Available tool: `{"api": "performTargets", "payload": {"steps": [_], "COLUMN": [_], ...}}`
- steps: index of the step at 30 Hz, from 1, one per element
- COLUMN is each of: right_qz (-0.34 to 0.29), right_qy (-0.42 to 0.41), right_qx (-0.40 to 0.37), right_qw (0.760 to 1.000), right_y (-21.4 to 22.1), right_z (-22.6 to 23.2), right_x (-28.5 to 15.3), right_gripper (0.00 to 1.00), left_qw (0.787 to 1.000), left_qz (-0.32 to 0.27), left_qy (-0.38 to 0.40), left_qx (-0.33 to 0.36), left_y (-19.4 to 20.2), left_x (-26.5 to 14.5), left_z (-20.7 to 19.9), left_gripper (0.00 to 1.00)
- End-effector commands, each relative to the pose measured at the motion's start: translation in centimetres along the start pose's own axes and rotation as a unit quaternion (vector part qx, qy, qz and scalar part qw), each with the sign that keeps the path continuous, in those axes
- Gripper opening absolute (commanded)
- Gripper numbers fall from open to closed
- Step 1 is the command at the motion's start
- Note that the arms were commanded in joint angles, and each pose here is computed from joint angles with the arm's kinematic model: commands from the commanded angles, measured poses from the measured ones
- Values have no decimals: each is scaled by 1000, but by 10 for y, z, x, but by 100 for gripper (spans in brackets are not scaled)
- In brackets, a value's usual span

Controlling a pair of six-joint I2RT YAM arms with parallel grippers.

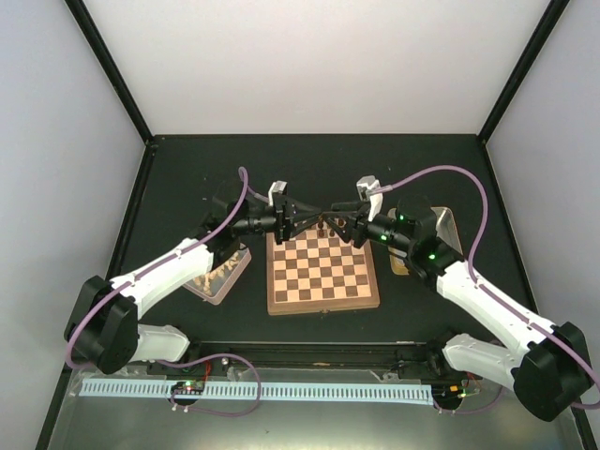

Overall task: Set up the chess pieces on the board
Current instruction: Place the chess piece on the chessboard.

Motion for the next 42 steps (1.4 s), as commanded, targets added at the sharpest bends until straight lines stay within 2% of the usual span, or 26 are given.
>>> {"api": "performTargets", "payload": {"steps": [1,5,7,16,21,23,26,28,30,32,35,36,39,42], "right_qz": [-5,3,10,-7,-4,4,37,90,176,262,364,385,420,446], "right_qy": [-26,-37,-32,2,16,25,57,81,104,125,156,162,174,173], "right_qx": [-48,-53,-52,-41,-34,-25,2,32,67,101,130,132,132,126], "right_qw": [999,998,998,999,999,999,998,992,977,952,909,899,881,869], "right_y": [-8,-6,-3,-12,-12,-10,-4,12,43,78,123,132,140,138], "right_z": [14,21,20,11,7,5,-4,-12,-19,-24,-33,-34,-39,-41], "right_x": [0,7,11,16,16,16,15,14,10,3,-5,-5,5,25], "right_gripper": [49,50,46,16,5,3,1,1,2,2,1,1,1,1], "left_qw": [999,999,999,999,998,999,1000,999,993,981,951,935,894,840], "left_qz": [13,11,11,13,20,19,-12,-49,-99,-156,-249,-288,-349,-421], "left_qy": [16,17,15,13,16,16,-1,-20,-57,-96,-146,-164,-185,-194], "left_qx": [-32,-36,-40,-48,-49,-46,-23,7,37,68,113,129,211,283], "left_y": [5,3,3,6,9,8,1,-5,-18,-32,-54,-62,-66,-65], "left_x": [-1,0,0,-1,0,0,-3,-12,-24,-42,-78,-94,-124,-156], "left_z": [-7,-8,-6,1,1,1,9,16,33,51,73,77,64,40], "left_gripper": [10,10,10,11,12,18,41,52,59,62,64,64,65,69]}}
Point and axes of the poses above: each gripper's point midway between its finger pads, its own x axis out along the fingers, its own z axis along the line the jaws close on, y = z × x, the point moved 1 cm from there along -x, back along the fingers, and after that the axes turned 11 degrees about -x, right-handed, at the moved point
